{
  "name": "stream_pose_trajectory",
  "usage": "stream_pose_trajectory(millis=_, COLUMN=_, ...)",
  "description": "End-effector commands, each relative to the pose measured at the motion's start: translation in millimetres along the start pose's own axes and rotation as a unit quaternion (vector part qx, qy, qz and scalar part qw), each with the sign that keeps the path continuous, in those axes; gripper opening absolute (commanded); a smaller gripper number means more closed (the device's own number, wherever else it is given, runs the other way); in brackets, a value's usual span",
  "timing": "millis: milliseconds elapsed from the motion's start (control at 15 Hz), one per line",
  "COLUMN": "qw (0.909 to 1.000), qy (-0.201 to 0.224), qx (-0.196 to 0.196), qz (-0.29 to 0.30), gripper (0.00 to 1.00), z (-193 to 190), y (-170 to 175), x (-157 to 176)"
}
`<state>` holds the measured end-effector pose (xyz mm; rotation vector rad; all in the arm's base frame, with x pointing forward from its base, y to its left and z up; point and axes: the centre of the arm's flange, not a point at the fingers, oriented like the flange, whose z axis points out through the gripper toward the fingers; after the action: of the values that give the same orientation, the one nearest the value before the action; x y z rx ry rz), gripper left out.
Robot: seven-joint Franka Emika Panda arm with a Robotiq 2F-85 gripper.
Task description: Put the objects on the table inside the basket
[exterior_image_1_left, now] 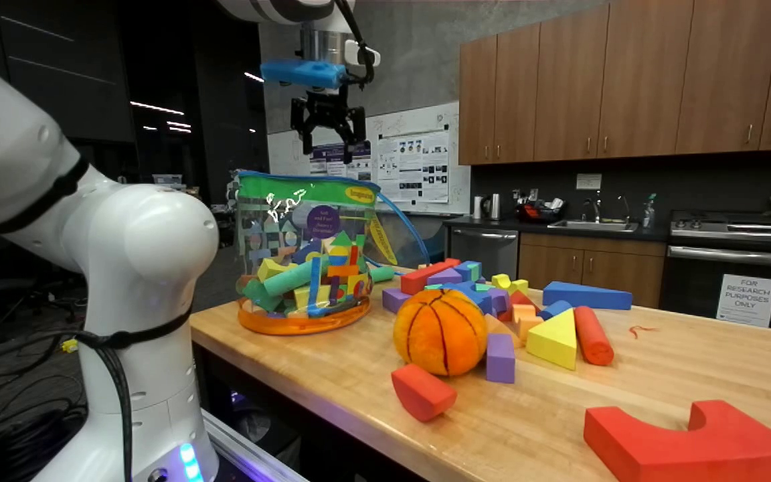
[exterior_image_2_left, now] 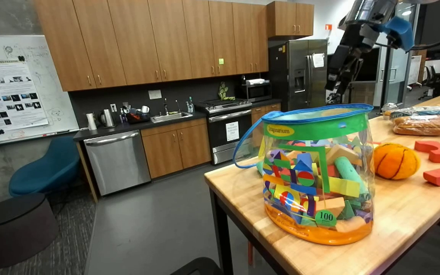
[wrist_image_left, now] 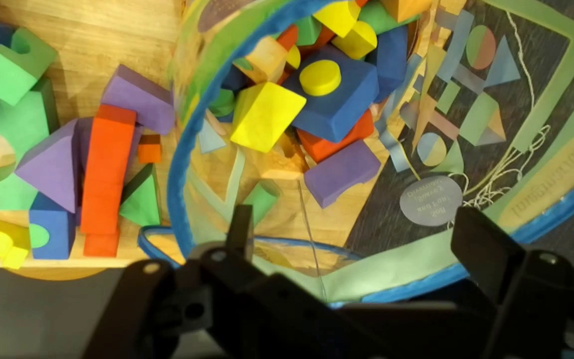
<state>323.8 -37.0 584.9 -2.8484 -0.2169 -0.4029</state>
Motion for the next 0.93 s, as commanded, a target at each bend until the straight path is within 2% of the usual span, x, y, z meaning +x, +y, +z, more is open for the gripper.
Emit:
stream_pose_trajectory(millis=0, qw=0.9977, qy=0.058, qx=0.028, qz=0.021, gripper=1.00, z=-43.0, y=9.5, x=14.2)
stream_pose_trajectory(millis=200, qw=0.9911, qy=0.112, qx=0.046, qz=0.054, gripper=1.00, z=-76.4, y=29.4, x=19.4)
stream_pose_trajectory(millis=533, qw=0.9746, qy=0.181, qx=0.059, qz=0.118, gripper=1.00, z=-110.6, y=86.3, x=17.8)
stream_pose_trajectory(millis=867, qw=0.9593, qy=0.221, qx=0.037, qz=0.173, gripper=1.00, z=-125.1, y=149.8, x=13.2)
